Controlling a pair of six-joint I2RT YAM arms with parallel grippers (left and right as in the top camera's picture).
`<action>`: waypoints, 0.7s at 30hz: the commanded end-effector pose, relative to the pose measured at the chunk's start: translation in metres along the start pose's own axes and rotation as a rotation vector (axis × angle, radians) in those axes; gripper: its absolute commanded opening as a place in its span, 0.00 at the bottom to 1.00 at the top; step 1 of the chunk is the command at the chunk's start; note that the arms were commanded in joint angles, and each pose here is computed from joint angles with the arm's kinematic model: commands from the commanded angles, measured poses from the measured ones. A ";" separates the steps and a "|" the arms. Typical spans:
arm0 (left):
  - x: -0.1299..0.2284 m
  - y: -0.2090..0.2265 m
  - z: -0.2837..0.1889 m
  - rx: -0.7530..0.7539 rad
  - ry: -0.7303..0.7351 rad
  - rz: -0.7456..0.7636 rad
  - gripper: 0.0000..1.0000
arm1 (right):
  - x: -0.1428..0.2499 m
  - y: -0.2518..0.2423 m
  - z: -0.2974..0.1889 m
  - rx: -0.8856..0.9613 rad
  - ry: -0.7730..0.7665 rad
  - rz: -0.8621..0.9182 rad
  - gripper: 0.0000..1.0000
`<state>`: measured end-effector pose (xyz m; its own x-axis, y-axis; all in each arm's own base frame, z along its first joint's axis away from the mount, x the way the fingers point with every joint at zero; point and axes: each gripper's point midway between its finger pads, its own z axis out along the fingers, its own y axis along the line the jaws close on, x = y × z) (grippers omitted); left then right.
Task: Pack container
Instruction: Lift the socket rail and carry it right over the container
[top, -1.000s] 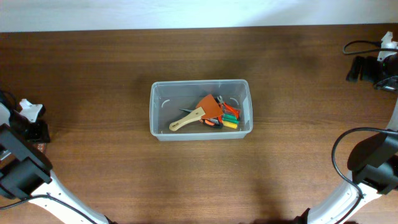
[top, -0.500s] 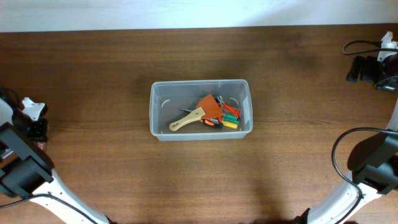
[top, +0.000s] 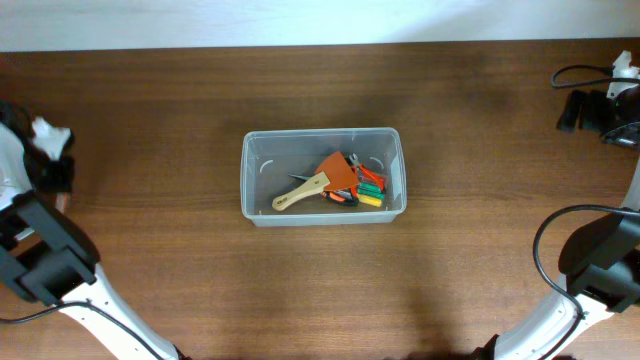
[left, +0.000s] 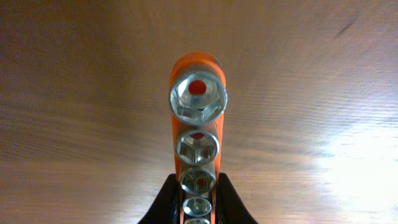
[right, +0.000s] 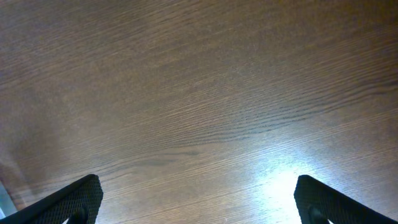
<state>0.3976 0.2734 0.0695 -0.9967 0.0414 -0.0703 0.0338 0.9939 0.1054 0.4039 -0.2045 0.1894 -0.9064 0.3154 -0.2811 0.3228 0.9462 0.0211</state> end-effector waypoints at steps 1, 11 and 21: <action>-0.042 -0.016 -0.049 0.002 -0.140 0.040 0.02 | 0.000 0.002 0.002 -0.006 0.002 0.006 0.99; -0.129 -0.146 -0.180 0.145 -0.512 0.326 0.02 | 0.000 0.002 0.002 -0.006 0.002 0.006 0.99; -0.132 -0.327 -0.229 0.214 -0.584 0.781 0.02 | 0.000 0.002 0.002 -0.006 0.002 0.006 0.99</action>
<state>0.5100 -0.0373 0.2592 -0.6085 0.6011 -0.5181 0.6382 0.7587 0.1308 0.4039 -0.2045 0.1894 -0.9062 0.3158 -0.2811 0.3231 0.9461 0.0212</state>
